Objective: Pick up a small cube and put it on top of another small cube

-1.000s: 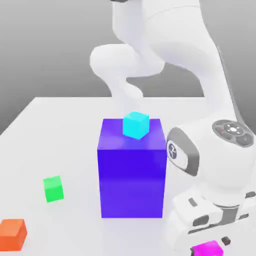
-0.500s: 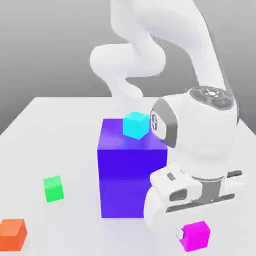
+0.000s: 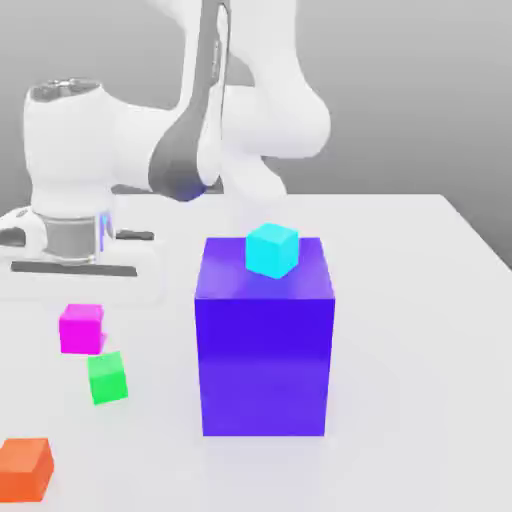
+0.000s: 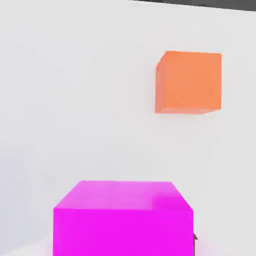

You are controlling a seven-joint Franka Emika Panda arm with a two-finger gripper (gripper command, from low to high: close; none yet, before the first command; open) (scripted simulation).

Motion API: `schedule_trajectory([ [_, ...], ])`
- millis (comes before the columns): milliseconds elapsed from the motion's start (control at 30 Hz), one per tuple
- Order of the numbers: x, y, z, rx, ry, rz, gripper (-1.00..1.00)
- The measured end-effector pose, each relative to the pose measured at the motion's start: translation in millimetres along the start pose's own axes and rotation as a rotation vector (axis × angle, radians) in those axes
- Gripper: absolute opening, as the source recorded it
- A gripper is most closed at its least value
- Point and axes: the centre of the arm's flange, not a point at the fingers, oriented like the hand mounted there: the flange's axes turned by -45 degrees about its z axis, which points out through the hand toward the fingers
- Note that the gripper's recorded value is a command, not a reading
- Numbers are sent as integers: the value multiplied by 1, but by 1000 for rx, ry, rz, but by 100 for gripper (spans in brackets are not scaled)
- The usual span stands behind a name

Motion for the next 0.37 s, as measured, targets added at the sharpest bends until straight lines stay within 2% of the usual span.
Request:
schedule_trajectory([
  [267, -17, -4, 70, 34, -20, -4, -100],
  [300, -18, -4, 74, 33, -20, -3, 100],
  [367, -18, -4, 74, 33, -20, -3, 100],
])
